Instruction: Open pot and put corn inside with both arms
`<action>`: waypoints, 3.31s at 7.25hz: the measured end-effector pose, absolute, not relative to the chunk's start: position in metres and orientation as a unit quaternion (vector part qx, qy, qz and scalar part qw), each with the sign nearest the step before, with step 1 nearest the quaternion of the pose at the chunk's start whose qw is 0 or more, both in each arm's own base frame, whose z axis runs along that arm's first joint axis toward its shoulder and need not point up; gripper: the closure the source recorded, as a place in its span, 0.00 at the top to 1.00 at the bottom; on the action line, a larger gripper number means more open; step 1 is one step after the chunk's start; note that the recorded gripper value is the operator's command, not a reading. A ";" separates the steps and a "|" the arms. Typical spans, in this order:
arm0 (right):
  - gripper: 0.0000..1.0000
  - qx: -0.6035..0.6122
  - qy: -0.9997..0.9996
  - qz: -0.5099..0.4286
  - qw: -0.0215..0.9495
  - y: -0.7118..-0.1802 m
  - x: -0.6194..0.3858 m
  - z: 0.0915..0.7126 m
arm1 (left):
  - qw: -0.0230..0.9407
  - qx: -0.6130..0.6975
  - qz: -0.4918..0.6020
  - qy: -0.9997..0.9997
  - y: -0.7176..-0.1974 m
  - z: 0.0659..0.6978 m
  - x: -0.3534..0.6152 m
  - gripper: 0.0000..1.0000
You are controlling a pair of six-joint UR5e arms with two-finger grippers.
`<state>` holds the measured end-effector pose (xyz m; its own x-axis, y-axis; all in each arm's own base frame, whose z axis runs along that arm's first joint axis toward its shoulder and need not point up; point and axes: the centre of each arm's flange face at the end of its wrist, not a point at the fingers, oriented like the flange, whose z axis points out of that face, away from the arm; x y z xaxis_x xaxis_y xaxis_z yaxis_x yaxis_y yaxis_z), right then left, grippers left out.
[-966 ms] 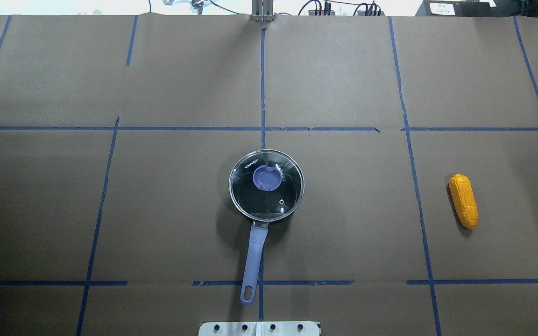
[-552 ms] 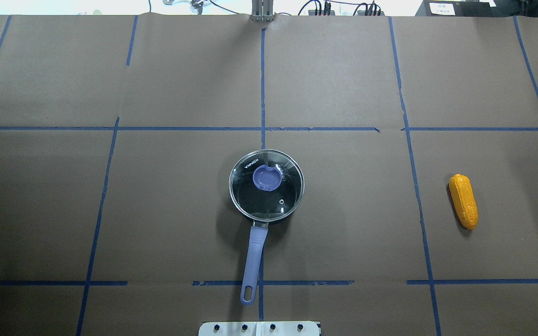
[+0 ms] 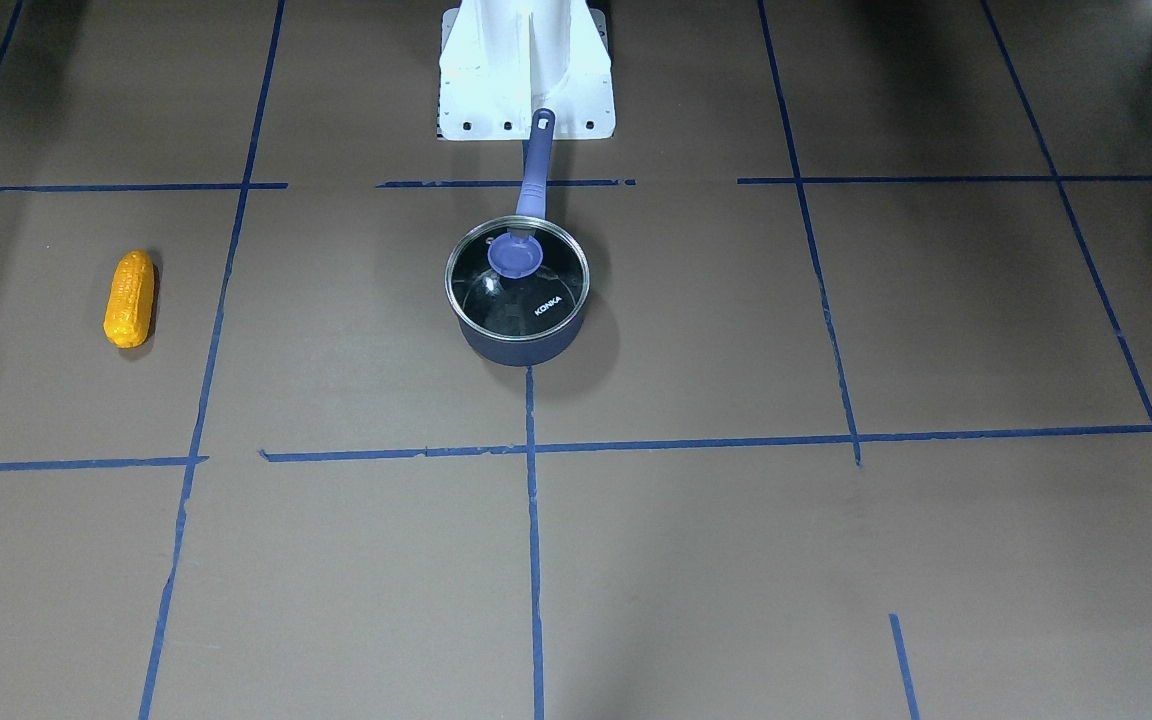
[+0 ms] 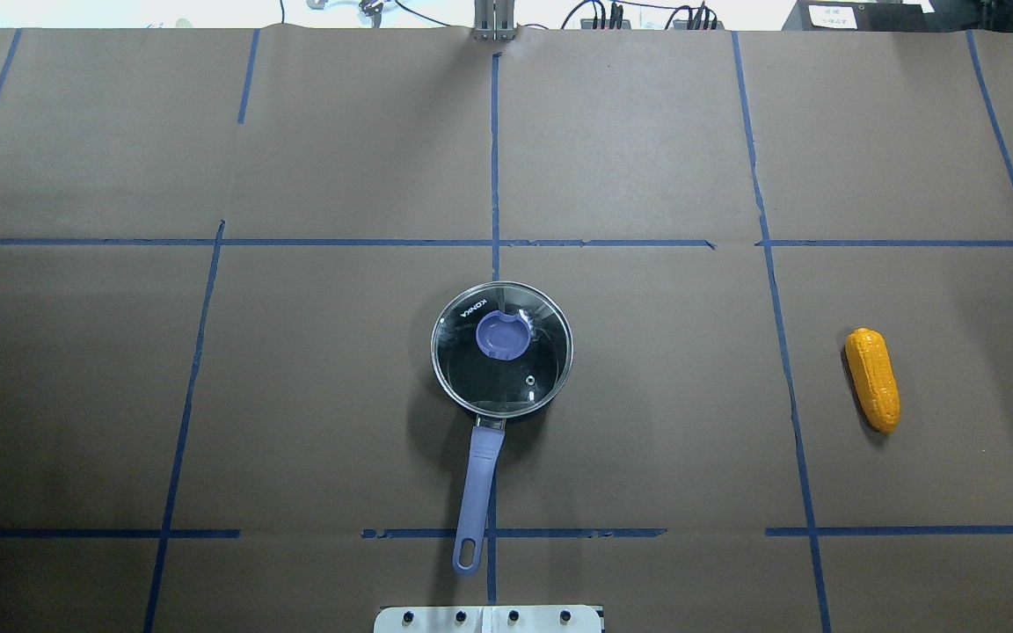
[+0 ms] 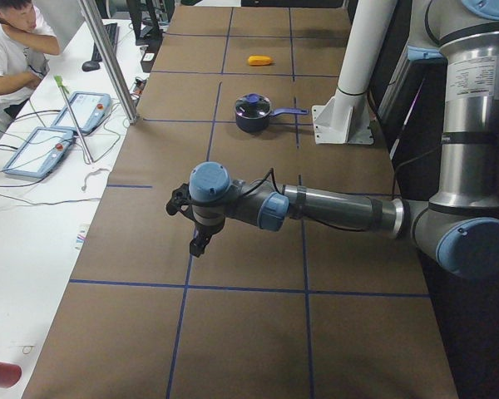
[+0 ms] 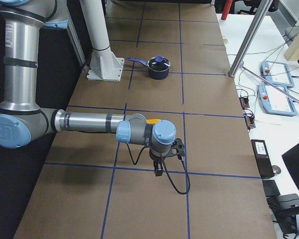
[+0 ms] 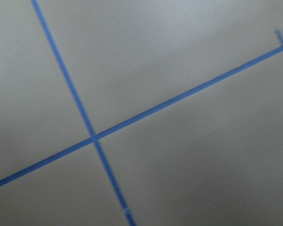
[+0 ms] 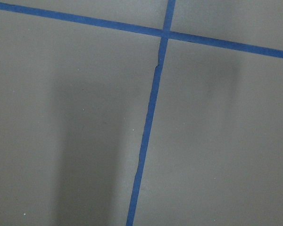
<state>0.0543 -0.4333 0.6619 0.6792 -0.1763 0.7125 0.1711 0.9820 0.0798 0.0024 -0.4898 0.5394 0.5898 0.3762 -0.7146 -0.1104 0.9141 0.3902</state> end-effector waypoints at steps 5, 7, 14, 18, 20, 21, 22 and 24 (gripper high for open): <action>1.00 0.003 -0.396 -0.098 0.913 -0.434 0.051 0.661 | 0.899 0.057 0.026 0.434 -0.465 0.278 0.355 1.00; 1.00 0.002 -0.396 -0.098 0.913 -0.434 0.050 0.661 | 0.907 0.032 0.004 0.420 -0.426 0.148 0.463 1.00; 1.00 0.001 -0.396 -0.099 0.913 -0.434 0.049 0.662 | 0.910 0.022 0.004 0.414 -0.420 0.085 0.574 1.00; 1.00 -0.001 -0.396 -0.098 0.913 -0.433 0.049 0.664 | 0.909 0.021 0.002 0.416 -0.427 0.097 0.589 0.10; 1.00 -0.001 -0.396 -0.098 0.913 -0.433 0.049 0.664 | 0.910 0.020 0.000 0.415 -0.428 0.097 0.588 0.02; 1.00 -0.001 -0.396 -0.098 0.913 -0.433 0.049 0.664 | 0.909 0.022 -0.001 0.415 -0.430 0.096 0.585 0.01; 1.00 -0.001 -0.395 -0.099 0.913 -0.433 0.049 0.664 | 0.908 0.026 -0.004 0.418 -0.434 0.092 0.577 0.00; 1.00 -0.001 -0.396 -0.099 0.913 -0.433 0.049 0.664 | 0.906 0.037 -0.011 0.422 -0.447 0.085 0.538 0.00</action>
